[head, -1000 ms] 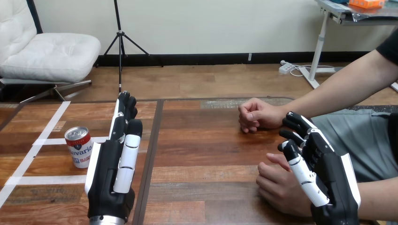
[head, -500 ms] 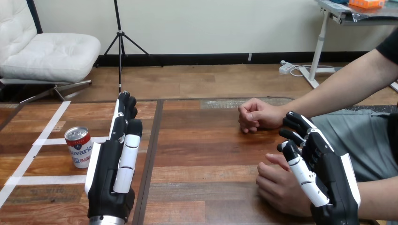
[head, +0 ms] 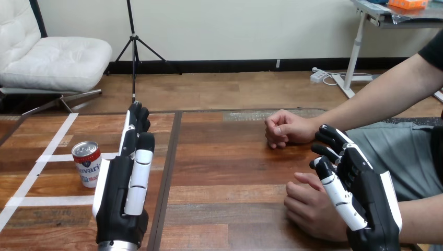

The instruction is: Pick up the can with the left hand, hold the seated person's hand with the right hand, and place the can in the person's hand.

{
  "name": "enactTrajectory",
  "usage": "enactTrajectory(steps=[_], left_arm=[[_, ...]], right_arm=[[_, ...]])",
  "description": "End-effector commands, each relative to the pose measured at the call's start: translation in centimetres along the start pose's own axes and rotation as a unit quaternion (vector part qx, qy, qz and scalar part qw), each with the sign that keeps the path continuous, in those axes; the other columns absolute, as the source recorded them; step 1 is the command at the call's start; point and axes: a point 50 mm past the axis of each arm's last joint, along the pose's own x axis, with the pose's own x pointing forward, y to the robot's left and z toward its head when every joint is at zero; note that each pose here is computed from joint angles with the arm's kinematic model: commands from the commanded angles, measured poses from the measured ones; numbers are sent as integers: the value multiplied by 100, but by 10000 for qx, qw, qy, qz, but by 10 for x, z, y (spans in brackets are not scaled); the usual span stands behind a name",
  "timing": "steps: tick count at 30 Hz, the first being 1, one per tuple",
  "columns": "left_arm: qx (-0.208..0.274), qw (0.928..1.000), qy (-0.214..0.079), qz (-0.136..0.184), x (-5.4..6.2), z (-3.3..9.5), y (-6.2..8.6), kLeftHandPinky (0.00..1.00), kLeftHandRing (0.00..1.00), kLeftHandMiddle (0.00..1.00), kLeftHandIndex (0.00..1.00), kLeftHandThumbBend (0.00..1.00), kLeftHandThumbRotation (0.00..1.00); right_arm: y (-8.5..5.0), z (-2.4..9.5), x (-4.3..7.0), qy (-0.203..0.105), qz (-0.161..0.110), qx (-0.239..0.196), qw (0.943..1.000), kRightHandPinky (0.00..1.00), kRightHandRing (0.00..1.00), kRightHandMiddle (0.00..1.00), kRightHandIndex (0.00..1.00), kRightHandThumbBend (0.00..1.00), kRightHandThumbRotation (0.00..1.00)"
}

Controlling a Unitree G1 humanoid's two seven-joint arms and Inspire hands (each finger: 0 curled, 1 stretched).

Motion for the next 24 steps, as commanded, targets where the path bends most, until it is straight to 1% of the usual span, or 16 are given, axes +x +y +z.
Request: enactTrajectory(steps=[1,8,13,15,19,24], left_arm=[[-67,9999,35,104,-17,1,-3,100,100,100,100,66,95],[-13,9999,-33,131,-16,3,-1,99,99,100,100,66,94],[141,9996,-155,179,-16,5,1,98,99,100,100,66,94],[287,9990,-268,197,-16,7,2,98,99,100,100,65,94],[424,9980,-400,248,-16,10,3,97,99,100,100,63,94],[510,9965,-571,324,-16,12,5,96,99,100,100,63,93]], right_arm=[[2,12,16,-421,-9,44,9991,72,82,86,85,57,62],[3,12,16,-432,14,76,9990,73,83,87,85,56,61],[4,11,16,-435,28,102,9990,73,83,87,85,55,61],[4,11,16,-451,45,125,9989,73,84,88,85,55,61],[4,11,16,-447,48,107,9989,74,84,88,85,54,60],[4,11,15,-427,53,113,9990,75,84,88,86,53,60]])
